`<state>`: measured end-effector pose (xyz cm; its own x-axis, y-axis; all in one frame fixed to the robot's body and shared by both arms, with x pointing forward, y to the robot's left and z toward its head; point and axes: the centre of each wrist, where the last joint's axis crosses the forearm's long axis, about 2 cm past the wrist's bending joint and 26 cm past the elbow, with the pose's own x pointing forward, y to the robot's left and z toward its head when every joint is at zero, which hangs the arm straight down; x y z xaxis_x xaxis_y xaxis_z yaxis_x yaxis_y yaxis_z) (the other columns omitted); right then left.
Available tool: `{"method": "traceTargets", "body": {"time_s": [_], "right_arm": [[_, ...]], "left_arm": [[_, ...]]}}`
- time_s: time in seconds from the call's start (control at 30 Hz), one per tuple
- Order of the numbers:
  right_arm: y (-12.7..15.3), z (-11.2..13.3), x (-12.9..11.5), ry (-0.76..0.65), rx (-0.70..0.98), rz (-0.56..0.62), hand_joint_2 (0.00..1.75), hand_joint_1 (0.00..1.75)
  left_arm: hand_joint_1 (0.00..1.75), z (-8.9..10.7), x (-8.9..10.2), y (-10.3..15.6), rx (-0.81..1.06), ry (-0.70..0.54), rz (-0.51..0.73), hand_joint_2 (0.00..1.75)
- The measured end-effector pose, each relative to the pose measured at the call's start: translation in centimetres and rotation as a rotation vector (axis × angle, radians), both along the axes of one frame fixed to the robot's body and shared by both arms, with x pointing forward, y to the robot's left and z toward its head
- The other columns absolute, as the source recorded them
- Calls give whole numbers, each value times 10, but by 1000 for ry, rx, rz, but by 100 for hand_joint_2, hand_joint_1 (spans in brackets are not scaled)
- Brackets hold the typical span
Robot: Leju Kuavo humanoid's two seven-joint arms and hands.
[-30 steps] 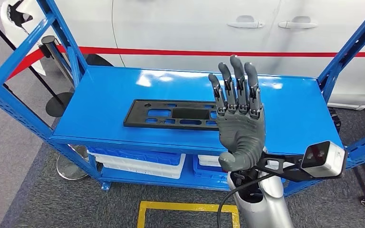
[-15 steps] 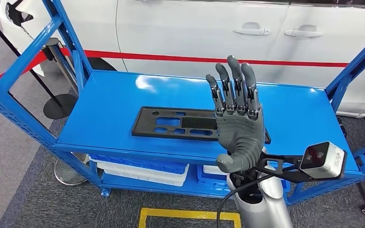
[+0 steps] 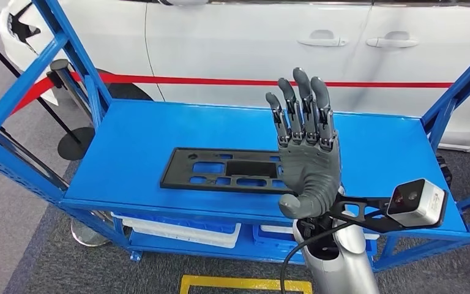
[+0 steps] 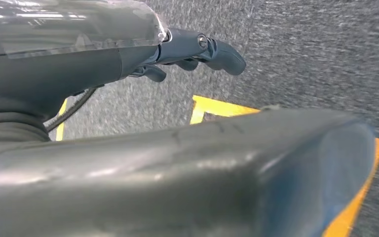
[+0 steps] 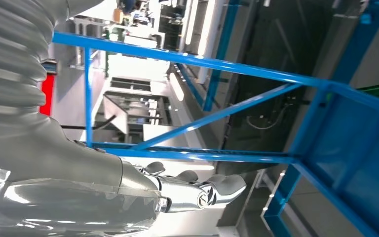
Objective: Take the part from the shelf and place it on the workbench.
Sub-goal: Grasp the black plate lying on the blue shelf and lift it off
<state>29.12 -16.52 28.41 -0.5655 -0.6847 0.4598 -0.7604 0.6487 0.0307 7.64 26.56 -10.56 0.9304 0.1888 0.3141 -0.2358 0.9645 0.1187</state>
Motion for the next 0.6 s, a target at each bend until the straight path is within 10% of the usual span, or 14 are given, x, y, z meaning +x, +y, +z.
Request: {"method": "traceTargets", "body": {"time_s": [0.6], "right_arm": [[11,-15,4,6,-278,-305,175,0]], "left_arm": [[0,0,-1,1,-1,-19,2,0]]}}
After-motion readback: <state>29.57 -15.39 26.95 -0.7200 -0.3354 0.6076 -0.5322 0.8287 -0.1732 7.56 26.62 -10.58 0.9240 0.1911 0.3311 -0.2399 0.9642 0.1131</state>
